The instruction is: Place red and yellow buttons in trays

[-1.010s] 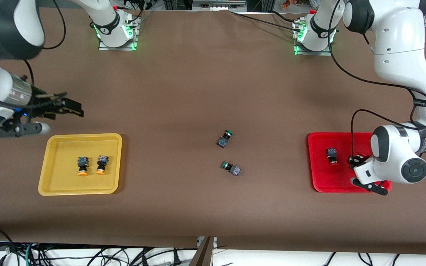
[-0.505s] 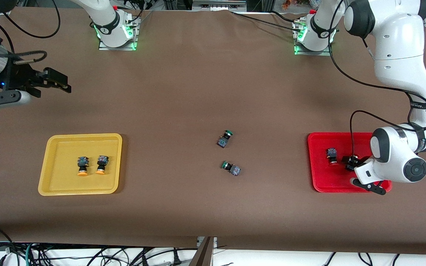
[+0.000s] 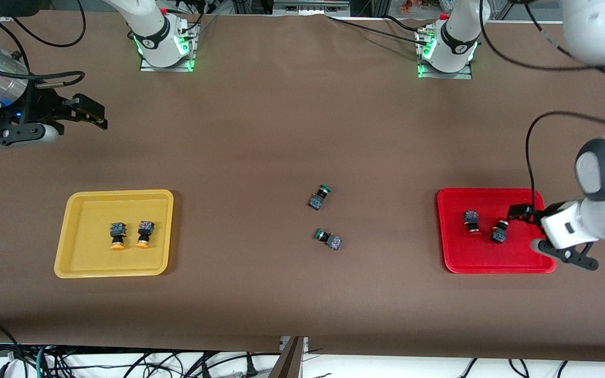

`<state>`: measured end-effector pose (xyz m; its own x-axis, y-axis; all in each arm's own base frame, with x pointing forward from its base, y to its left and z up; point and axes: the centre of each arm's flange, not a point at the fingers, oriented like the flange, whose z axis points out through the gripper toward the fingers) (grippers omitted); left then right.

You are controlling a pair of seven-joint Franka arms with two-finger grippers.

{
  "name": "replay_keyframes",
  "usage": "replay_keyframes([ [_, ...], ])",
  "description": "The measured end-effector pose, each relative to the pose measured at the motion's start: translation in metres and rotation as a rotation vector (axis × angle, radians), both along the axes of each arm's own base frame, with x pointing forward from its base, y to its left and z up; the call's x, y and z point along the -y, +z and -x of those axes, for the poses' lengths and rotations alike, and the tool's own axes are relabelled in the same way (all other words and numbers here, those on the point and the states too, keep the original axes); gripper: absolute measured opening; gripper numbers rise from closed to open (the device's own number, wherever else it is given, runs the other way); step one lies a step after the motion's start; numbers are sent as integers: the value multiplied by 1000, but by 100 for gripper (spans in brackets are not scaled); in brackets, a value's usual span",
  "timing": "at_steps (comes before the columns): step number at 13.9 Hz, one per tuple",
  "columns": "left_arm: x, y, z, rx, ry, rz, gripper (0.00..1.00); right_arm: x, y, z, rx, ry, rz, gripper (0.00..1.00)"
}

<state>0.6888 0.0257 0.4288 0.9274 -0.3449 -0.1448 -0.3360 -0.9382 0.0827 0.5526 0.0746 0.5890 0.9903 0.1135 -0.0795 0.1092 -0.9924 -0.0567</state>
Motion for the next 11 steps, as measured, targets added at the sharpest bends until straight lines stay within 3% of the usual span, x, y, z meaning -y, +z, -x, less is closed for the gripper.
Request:
replay_keyframes([
  [5, 48, 122, 52, 13, 21, -96, 100, -5, 9, 7, 21, 16, 11, 100],
  [8, 57, 165, 68, 80, 1, -194, 100, -9, 13, 5, 40, 22, 10, 100],
  [11, 60, 172, 81, 103, 195, -183, 100, -10, 13, 5, 39, 25, 10, 100],
])
